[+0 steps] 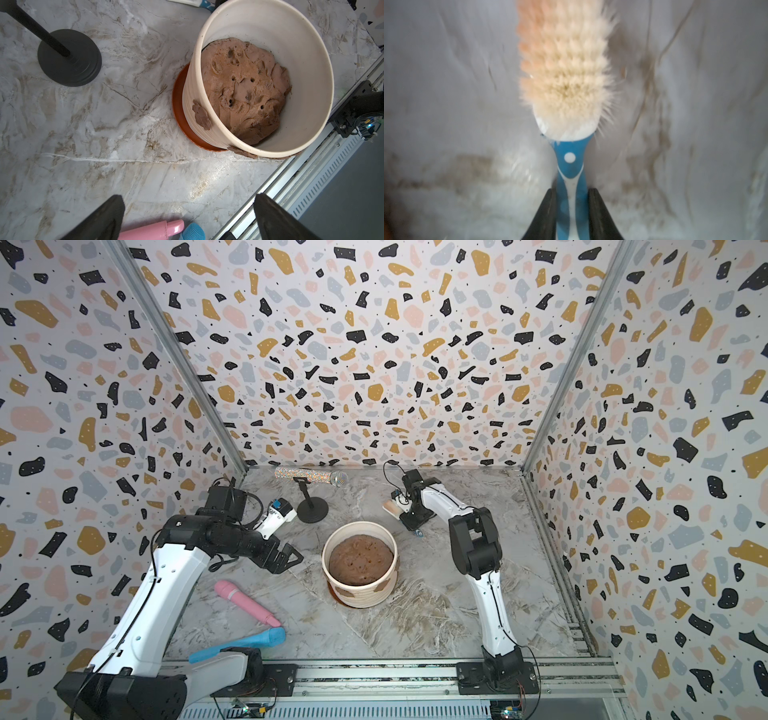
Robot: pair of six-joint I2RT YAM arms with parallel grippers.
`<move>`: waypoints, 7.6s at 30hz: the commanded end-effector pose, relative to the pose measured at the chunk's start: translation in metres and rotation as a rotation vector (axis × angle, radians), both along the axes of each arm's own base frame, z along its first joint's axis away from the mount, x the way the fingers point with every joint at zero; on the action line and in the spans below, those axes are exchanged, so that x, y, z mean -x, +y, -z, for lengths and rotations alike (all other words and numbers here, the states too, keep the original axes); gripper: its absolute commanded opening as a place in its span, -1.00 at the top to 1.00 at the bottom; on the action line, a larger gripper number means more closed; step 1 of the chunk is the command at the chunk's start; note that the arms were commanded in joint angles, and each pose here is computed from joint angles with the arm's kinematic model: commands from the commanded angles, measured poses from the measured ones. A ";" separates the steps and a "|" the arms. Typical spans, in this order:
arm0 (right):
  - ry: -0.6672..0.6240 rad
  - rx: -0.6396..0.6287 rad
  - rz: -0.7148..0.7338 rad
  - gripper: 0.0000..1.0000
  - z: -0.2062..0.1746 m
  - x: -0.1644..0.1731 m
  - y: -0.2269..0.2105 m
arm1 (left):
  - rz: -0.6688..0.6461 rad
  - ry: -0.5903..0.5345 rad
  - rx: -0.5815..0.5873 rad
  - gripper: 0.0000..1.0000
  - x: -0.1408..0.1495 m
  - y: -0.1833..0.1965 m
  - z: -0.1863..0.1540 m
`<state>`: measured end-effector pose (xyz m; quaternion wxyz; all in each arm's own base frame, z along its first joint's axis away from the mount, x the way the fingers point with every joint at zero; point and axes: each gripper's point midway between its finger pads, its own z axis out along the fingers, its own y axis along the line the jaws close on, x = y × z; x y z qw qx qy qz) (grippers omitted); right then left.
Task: Scrub the dried mud off the ceramic pot
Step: Pick up the brush from the center of the board.
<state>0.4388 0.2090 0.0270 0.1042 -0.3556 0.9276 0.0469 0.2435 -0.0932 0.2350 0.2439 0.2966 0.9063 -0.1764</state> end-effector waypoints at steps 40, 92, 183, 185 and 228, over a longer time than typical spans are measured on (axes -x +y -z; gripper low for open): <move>-0.654 -0.555 -0.233 0.77 -0.274 0.175 0.053 | 0.049 0.210 0.884 -1.00 -0.029 -0.103 -0.161; -0.014 -1.031 -0.479 -0.97 -0.335 0.319 0.116 | 0.384 0.220 1.016 0.99 0.042 -0.100 -0.158; 0.223 -1.340 -0.309 -0.70 -0.380 0.293 0.171 | 0.318 0.146 1.011 0.82 0.043 -0.083 -0.168; 0.243 -1.359 -0.290 -0.60 -0.377 0.288 0.178 | 0.314 0.142 1.008 0.82 0.043 -0.083 -0.167; -0.644 -0.587 -0.346 1.00 -0.302 0.216 0.164 | -0.172 0.244 0.865 -0.70 -0.028 -0.058 -0.102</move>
